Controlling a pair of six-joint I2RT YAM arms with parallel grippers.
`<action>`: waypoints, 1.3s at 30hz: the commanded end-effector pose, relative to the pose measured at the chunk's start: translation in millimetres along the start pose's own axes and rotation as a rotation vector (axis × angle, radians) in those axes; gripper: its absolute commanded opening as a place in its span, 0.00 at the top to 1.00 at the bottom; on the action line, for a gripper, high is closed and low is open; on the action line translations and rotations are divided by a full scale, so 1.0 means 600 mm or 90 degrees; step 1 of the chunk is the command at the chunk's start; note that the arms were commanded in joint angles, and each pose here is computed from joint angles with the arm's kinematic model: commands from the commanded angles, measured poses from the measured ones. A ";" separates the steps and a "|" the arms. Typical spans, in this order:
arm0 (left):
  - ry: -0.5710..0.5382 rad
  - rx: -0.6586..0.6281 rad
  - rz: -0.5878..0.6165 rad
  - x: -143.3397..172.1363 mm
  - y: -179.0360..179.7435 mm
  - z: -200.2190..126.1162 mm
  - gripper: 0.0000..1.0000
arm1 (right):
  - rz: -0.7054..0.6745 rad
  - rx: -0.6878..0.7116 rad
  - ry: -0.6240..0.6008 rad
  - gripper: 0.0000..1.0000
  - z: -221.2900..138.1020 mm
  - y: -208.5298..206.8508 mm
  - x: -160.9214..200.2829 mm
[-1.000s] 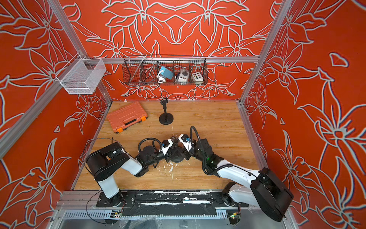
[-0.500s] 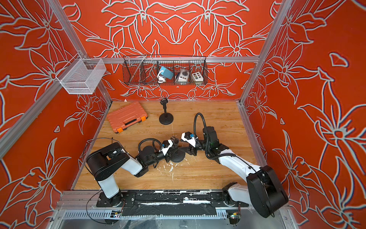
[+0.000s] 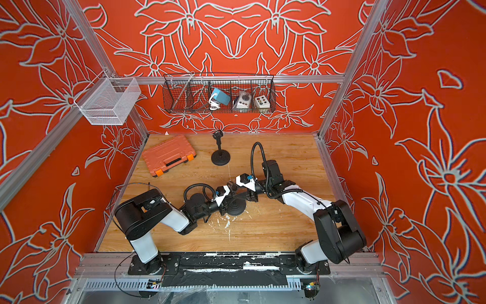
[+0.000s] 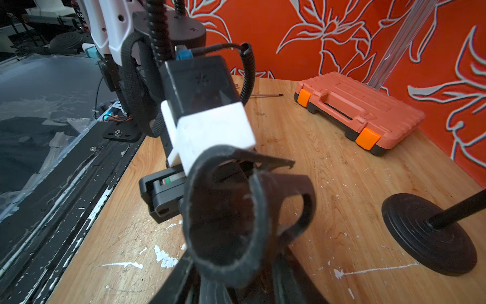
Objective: Assemble a microphone stand
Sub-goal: Screw the microphone stand pole into the microphone stand base.
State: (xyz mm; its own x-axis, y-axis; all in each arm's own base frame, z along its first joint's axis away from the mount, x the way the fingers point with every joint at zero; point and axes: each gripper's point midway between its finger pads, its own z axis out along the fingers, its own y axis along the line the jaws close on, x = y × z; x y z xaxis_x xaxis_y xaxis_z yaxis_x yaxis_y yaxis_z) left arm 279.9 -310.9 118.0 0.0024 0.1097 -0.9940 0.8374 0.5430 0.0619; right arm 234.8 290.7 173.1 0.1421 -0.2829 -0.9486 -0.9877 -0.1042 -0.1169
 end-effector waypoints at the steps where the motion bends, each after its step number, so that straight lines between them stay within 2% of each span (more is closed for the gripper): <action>1: 0.078 0.015 0.000 0.059 -0.007 -0.002 0.96 | -0.044 -0.033 -0.032 0.58 0.002 0.002 -0.019; 9: 0.082 0.024 -0.003 0.061 -0.010 0.002 0.90 | -0.029 -0.036 -0.029 0.73 0.018 -0.001 -0.006; 11: 0.083 0.023 -0.004 0.059 -0.009 0.003 0.90 | -0.022 -0.014 -0.029 0.81 0.018 -0.004 0.001; 14: 0.086 0.021 -0.005 0.059 -0.008 0.004 0.89 | -0.010 0.036 -0.030 1.00 0.015 -0.010 0.014; 19: 0.083 0.013 -0.007 0.055 -0.004 0.004 0.82 | 0.015 0.123 -0.012 1.00 0.014 -0.013 0.032; 24: 0.071 0.006 -0.012 0.044 -0.001 0.004 0.71 | 0.055 0.253 0.053 1.00 0.013 -0.019 0.060; 27: 0.062 0.002 -0.009 0.034 0.003 0.009 0.67 | 0.099 0.343 0.060 1.00 -0.003 -0.028 0.074; 34: 0.032 0.012 -0.007 0.004 0.004 0.026 0.66 | 0.164 0.459 0.104 1.00 -0.018 -0.023 0.106; 39: 0.015 0.007 -0.011 -0.013 0.009 0.032 0.71 | 0.212 0.518 0.091 1.00 -0.032 -0.019 0.120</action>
State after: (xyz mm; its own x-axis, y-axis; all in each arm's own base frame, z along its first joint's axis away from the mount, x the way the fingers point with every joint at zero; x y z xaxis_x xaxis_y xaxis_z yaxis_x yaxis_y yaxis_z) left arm 290.2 -318.5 102.5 -0.0720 0.1681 -0.9831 0.8405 0.5410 0.0310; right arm 251.1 283.0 165.5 -0.0289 -0.2131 -0.9766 -0.8107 0.5765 -0.1018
